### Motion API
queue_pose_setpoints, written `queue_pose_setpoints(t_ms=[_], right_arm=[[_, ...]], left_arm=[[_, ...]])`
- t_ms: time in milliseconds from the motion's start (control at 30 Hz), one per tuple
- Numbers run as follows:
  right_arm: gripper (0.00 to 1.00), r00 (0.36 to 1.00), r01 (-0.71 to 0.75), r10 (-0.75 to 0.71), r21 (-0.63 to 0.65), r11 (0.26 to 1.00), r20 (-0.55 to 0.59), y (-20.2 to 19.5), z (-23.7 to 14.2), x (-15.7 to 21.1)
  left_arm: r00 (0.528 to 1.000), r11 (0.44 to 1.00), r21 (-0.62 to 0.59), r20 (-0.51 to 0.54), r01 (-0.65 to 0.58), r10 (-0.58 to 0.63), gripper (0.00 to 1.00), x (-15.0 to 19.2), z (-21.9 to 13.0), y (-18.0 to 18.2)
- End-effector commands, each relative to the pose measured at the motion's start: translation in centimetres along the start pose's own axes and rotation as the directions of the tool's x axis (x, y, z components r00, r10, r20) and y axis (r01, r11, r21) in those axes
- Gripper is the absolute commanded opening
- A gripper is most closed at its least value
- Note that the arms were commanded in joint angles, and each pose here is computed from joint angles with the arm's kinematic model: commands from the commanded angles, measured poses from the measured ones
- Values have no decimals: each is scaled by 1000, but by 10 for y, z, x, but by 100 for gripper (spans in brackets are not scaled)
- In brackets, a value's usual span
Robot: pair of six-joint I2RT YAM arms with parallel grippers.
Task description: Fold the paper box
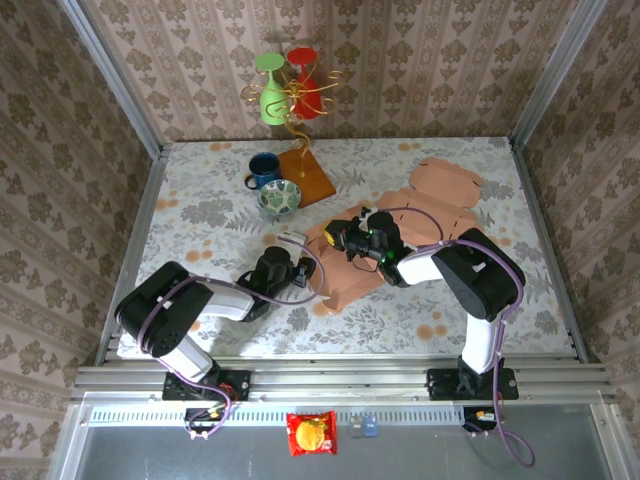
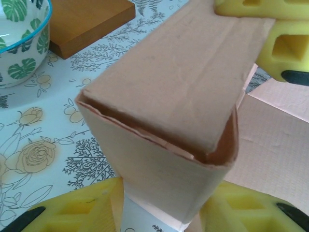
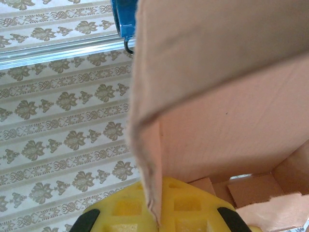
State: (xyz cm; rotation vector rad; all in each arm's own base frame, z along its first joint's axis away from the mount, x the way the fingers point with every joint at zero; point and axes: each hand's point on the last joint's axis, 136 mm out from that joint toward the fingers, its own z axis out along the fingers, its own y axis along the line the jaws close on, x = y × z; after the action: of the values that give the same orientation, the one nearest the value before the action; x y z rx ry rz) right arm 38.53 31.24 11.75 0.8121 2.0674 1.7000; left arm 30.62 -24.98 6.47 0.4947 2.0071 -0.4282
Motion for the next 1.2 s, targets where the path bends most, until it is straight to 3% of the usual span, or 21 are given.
queue_pose_setpoints(t_ms=[0,233,467,667,1100,1133,1167], right_arm=[[0,999,-37,38,63,997,-14,-26,-1,9],[0,999,-48,49,73,996,-13,-30,0,11],[0,998,-57,58,75,996,-9,-30,1,13],[0,998,-68,68,74,995,1,-29,2,13],[0,993,-114,111,59,992,48,-22,5,19],[1,993,-109,106,61,992,55,-19,3,19],[9,993,-102,97,72,992,62,-17,0,19]], left_arm=[[997,998,-52,74,36,-32,43,-20,4,7],[996,998,-47,81,44,-40,41,-23,9,2],[995,996,-72,87,45,-39,31,-28,12,-3],[994,994,-87,91,72,-64,16,-32,13,-9],[986,974,-189,133,129,-105,4,-42,16,-23],[984,971,-197,139,137,-110,2,-45,16,-22],[984,967,-213,142,140,-111,0,-46,15,-19]])
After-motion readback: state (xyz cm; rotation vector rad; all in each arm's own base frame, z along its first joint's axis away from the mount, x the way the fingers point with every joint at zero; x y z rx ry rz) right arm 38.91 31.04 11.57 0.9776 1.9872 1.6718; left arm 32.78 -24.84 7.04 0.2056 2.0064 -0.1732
